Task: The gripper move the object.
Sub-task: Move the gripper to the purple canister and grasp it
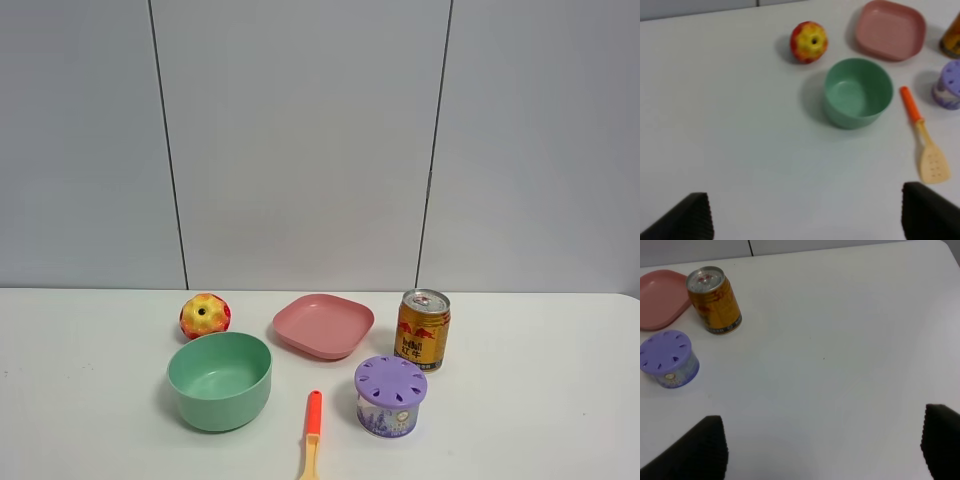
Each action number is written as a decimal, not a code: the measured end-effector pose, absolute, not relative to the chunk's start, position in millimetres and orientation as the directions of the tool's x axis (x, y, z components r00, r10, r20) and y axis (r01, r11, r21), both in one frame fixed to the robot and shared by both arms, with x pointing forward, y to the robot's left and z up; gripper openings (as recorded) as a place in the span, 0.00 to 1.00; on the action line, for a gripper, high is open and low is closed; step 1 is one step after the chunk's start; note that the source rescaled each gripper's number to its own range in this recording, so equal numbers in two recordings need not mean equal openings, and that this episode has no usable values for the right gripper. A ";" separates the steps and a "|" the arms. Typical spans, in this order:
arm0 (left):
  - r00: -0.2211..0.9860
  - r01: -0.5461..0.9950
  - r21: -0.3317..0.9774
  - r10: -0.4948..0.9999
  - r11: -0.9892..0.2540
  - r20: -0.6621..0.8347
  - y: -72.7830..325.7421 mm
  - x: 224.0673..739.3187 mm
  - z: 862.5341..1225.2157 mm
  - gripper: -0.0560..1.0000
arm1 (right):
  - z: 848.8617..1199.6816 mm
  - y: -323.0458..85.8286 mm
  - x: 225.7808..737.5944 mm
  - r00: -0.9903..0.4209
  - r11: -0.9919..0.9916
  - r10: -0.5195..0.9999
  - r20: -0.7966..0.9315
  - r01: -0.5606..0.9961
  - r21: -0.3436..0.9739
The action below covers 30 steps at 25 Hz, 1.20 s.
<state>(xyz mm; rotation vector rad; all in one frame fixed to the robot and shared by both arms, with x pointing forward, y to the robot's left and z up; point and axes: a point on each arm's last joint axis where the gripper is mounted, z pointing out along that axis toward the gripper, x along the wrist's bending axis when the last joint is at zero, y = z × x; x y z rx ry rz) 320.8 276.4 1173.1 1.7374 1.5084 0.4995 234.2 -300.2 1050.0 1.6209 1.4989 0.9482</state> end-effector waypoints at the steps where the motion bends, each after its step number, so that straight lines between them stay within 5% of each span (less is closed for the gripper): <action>1: 0.251 0.675 0.738 0.943 -0.009 -0.218 274.5 338.7 1178.4 0.24 | 1050.0 -300.2 234.2 0.052 -0.062 0.998 0.043 0.466 0.883; 9: 0.486 0.717 0.670 0.829 -0.195 -0.278 244.9 448.1 1176.7 0.24 | 1050.0 -300.2 234.2 0.052 -0.062 0.998 0.043 0.466 0.883; 19: 0.699 0.653 0.599 0.674 -0.463 -0.240 137.8 504.3 1109.0 0.24 | 1050.0 -300.2 234.2 0.052 -0.062 0.998 0.043 0.466 0.883; 25: 0.680 0.721 0.442 0.669 -0.534 -0.301 93.0 517.8 1053.9 0.24 | 1050.0 -300.2 234.2 0.052 -0.062 0.998 0.043 0.466 0.883; 30: 0.508 0.857 0.302 0.781 -0.417 -0.364 65.6 540.0 1028.6 0.24 | 1050.0 -300.2 234.2 0.052 -0.062 0.998 0.043 0.466 0.883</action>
